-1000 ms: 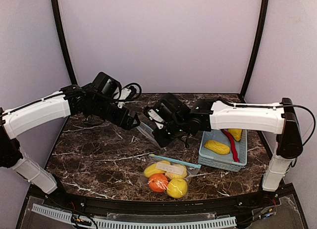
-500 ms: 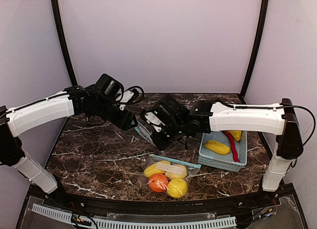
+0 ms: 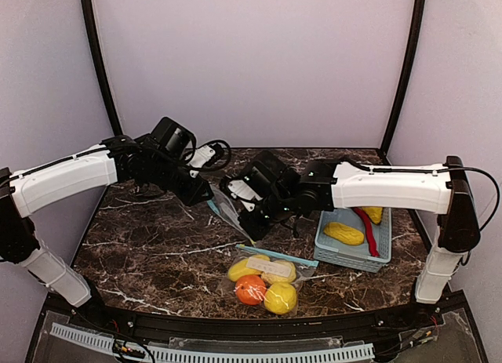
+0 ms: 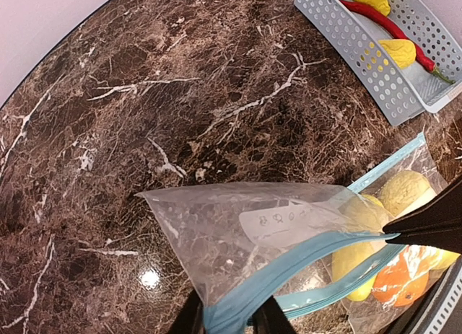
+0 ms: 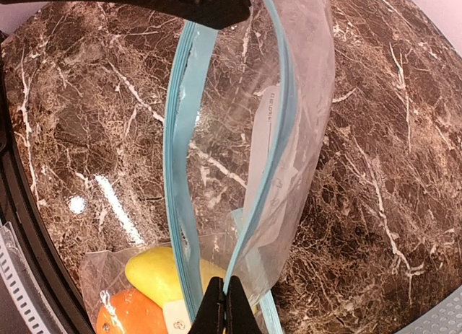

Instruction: Place the food in the zip-top bag and seal the zipper

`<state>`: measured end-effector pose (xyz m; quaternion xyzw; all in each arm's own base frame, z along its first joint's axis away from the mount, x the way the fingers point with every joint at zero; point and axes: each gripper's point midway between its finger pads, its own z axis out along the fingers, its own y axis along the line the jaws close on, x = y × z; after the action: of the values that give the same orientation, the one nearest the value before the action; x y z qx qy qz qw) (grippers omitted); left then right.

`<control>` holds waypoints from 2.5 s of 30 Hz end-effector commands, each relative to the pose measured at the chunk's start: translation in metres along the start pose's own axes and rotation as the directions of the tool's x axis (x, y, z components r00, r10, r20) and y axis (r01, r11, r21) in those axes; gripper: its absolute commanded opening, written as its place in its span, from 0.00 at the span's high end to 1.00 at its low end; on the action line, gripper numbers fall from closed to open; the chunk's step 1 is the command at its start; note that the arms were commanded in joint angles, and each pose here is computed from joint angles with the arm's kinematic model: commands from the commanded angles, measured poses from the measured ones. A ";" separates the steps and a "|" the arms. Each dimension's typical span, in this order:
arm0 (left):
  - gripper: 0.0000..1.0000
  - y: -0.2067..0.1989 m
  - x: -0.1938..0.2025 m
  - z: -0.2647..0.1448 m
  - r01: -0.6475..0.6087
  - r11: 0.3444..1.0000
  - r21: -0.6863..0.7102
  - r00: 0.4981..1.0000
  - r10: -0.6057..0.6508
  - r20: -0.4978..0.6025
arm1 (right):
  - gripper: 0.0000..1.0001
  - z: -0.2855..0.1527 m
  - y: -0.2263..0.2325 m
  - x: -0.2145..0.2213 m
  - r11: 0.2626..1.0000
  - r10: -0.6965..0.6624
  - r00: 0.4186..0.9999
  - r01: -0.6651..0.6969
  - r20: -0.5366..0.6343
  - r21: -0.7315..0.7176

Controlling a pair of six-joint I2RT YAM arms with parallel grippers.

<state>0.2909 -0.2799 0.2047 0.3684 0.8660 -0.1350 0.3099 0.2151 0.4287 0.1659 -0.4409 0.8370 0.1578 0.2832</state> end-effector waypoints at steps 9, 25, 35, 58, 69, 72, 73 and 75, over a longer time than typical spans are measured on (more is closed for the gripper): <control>0.99 -0.001 0.016 -0.002 -0.048 0.999 0.012 0.998 0.048 -0.049 | 1.00 -0.003 -0.016 -0.006 0.995 0.047 0.999 -0.048 0.013 0.087; 0.99 0.014 0.031 0.012 0.311 0.945 -0.101 0.945 -0.319 -0.072 | 0.16 -0.067 -0.108 0.045 0.903 0.352 0.932 -0.362 0.086 0.232; 0.99 0.009 0.026 0.017 0.352 0.933 -0.071 0.932 -0.357 -0.067 | 0.07 -0.070 -0.190 0.189 0.714 0.635 0.771 -0.563 -0.046 0.416; 0.99 0.002 0.031 0.023 0.369 0.928 -0.043 0.922 -0.372 -0.109 | 0.25 -0.013 -0.178 0.233 0.795 0.605 0.748 -0.554 -0.272 0.245; 0.99 0.002 0.030 0.022 0.375 0.926 -0.040 0.920 -0.377 -0.105 | 0.54 -0.029 -0.204 0.232 0.726 0.658 0.732 -0.554 -0.177 0.408; 0.99 0.002 0.030 0.020 0.376 0.926 -0.041 0.920 -0.378 -0.103 | 0.61 -0.044 -0.209 0.228 0.704 0.667 0.731 -0.554 -0.145 0.444; 0.99 0.002 0.031 0.020 0.377 0.925 -0.042 0.919 -0.380 -0.103 | 0.63 -0.051 -0.211 0.224 0.698 0.665 0.736 -0.553 -0.127 0.454; 0.99 0.002 0.030 0.018 0.381 0.924 -0.042 0.918 -0.384 -0.099 | 0.66 -0.067 -0.214 0.215 0.692 0.660 0.745 -0.556 -0.092 0.461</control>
<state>0.2873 -0.2758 0.1652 0.2058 0.9362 -0.1612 0.2350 0.2653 0.1448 0.0479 -0.1037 0.9834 0.0277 0.1463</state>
